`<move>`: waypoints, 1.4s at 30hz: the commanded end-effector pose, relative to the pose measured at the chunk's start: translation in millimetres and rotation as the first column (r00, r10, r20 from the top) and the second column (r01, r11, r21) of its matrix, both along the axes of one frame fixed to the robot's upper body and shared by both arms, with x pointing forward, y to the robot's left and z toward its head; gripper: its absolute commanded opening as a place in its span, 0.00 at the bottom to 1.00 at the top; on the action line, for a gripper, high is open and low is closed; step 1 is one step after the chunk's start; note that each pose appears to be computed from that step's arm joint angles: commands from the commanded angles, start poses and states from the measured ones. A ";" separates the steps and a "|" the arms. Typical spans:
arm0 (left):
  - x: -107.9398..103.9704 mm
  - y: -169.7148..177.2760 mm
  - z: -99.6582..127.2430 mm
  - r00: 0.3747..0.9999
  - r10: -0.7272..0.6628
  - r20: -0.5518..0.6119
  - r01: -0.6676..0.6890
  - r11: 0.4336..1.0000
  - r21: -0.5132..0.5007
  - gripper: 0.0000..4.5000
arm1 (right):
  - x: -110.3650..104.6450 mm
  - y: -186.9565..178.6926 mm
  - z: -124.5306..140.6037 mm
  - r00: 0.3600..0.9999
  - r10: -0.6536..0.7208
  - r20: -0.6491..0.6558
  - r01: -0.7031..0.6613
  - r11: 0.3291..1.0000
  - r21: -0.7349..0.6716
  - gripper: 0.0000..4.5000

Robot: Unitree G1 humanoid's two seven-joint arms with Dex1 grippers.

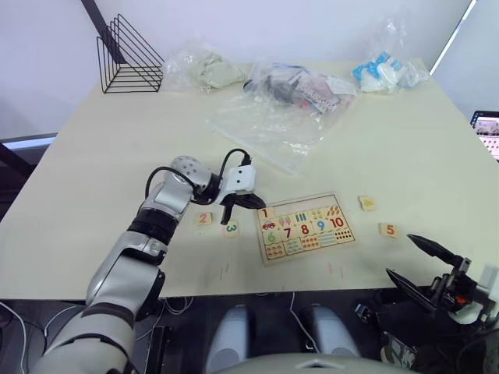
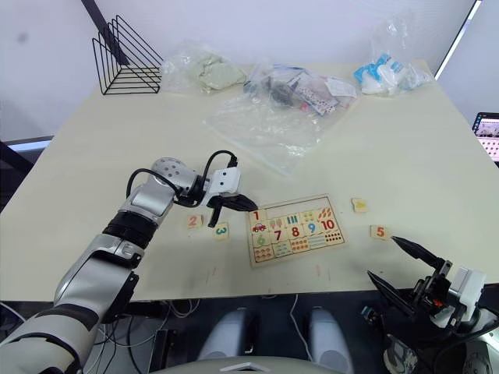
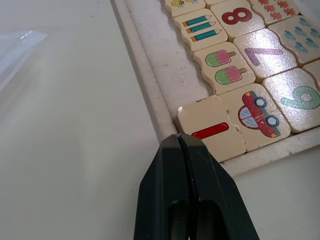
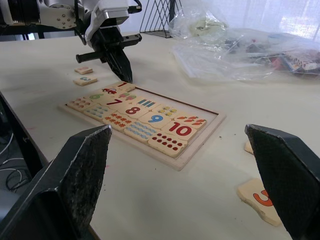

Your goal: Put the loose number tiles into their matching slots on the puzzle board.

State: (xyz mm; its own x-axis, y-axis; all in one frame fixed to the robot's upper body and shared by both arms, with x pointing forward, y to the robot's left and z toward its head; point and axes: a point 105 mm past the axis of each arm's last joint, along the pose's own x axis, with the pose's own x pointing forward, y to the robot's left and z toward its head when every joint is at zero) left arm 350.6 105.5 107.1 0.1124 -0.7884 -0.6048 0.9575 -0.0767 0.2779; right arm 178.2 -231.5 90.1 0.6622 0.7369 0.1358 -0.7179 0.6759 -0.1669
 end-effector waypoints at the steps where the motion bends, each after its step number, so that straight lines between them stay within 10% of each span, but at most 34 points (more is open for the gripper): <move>1: 4.5 2.0 18.0 0.999 0.019 0.029 -0.017 0.998 -0.065 0.00 | 0.0 -0.4 6.0 1.000 0.004 0.024 -0.004 1.000 -0.005 1.00; 13: -1.2 23.4 32.1 0.989 0.149 -0.006 -0.146 0.960 -0.240 0.00 | 3.9 -5.9 4.0 1.000 -0.007 0.007 0.007 1.000 -0.018 1.00; 23: -22.5 62.9 46.5 0.927 0.353 -0.127 -0.371 0.815 -0.445 0.00 | 17.4 -24.5 0.2 0.992 -0.125 -0.036 0.123 0.991 -0.045 1.00; 34: -57.4 105.3 27.0 0.835 0.508 -0.209 -0.533 0.655 -0.536 0.98 | 25.0 -45.8 -5.5 0.981 -0.180 -0.073 0.173 0.981 -0.090 1.00; 42: -96.3 141.8 10.0 0.749 0.613 -0.254 -0.641 0.571 -0.512 0.98 | 32.0 -58.7 0.8 0.971 -0.221 -0.093 0.215 0.974 -0.074 1.00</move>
